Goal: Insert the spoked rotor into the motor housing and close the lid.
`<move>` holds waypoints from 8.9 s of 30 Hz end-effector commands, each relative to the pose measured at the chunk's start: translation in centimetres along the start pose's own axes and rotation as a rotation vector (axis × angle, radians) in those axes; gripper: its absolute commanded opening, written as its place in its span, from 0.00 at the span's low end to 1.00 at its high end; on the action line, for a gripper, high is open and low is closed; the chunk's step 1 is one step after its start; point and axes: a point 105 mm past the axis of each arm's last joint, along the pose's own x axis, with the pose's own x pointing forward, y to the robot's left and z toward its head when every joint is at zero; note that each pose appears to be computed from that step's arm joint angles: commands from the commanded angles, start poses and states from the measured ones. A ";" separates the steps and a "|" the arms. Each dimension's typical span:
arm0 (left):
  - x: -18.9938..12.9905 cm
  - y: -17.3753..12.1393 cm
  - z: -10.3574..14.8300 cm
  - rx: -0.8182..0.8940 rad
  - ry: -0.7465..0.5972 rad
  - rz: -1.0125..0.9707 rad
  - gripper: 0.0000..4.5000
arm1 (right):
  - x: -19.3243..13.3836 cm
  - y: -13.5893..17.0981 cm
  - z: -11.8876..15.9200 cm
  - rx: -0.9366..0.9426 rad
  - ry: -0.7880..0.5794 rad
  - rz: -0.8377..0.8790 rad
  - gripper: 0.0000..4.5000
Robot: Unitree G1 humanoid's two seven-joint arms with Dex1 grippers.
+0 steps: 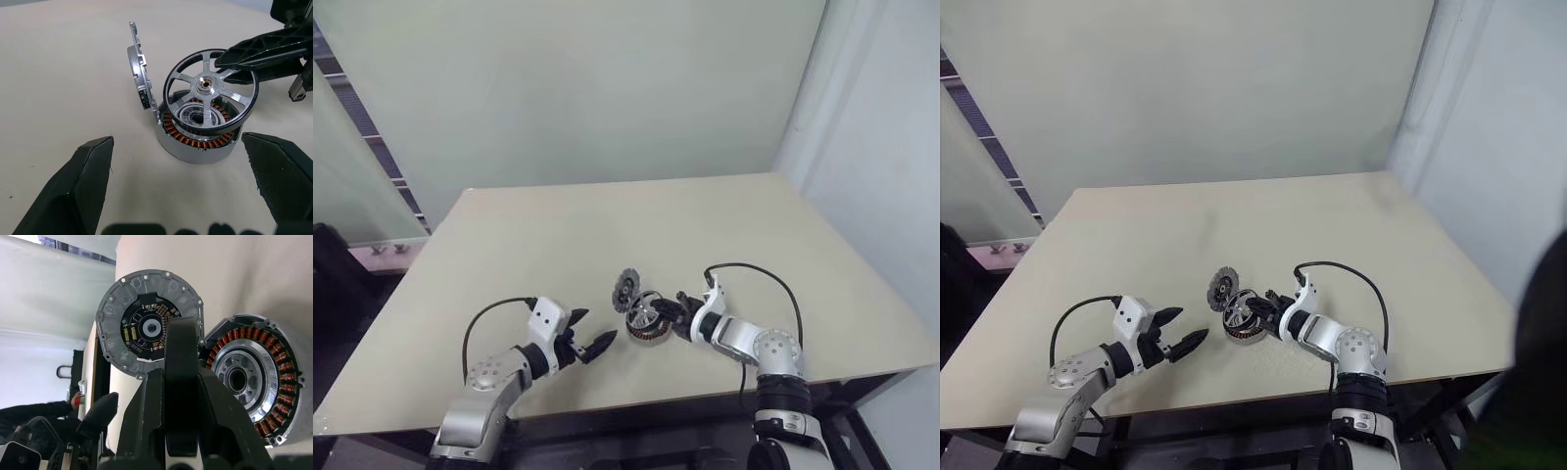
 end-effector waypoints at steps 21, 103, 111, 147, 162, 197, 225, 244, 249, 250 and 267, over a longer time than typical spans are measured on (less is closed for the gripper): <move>0.1 -0.1 1.2 0.035 -0.030 -0.009 1.00 | 1.2 1.0 -0.7 -0.051 0.007 0.009 0.26; 1.2 -1.0 0.9 0.036 -0.032 -0.048 1.00 | -1.6 1.6 -1.1 -2.014 0.879 0.001 0.99; 1.1 -1.2 0.7 0.030 -0.034 -0.046 1.00 | -0.3 0.7 -2.0 -2.046 0.940 0.010 0.99; 1.0 -0.9 0.7 0.027 -0.037 -0.029 1.00 | 0.6 -0.6 -3.3 -1.759 0.835 -0.071 0.00; -0.4 1.8 0.5 0.016 -0.051 0.090 1.00 | -1.3 1.9 -6.0 -1.204 0.658 -0.101 0.00; -0.3 2.0 0.9 0.023 -0.056 0.106 1.00 | 2.2 5.7 -8.8 -0.943 0.435 -0.103 0.38; -2.2 -0.9 -2.0 0.015 0.193 -0.124 1.00 | -3.0 2.2 -6.6 -1.912 0.942 0.066 0.99; -1.8 -2.5 -2.6 0.024 0.232 -0.217 1.00 | -1.9 0.1 -5.7 -1.935 0.964 -0.037 0.99; -1.6 -3.3 -3.0 0.017 0.239 -0.247 1.00 | -1.8 -0.3 -5.6 -1.920 0.961 -0.063 0.91; -1.5 -3.3 -2.9 0.016 0.237 -0.246 1.00 | -1.7 -0.4 -5.6 -1.911 0.959 -0.068 0.87; -2.1 -1.7 -3.3 -0.020 0.218 -0.156 1.00 | -0.6 0.1 -5.6 -1.737 0.846 -0.083 0.02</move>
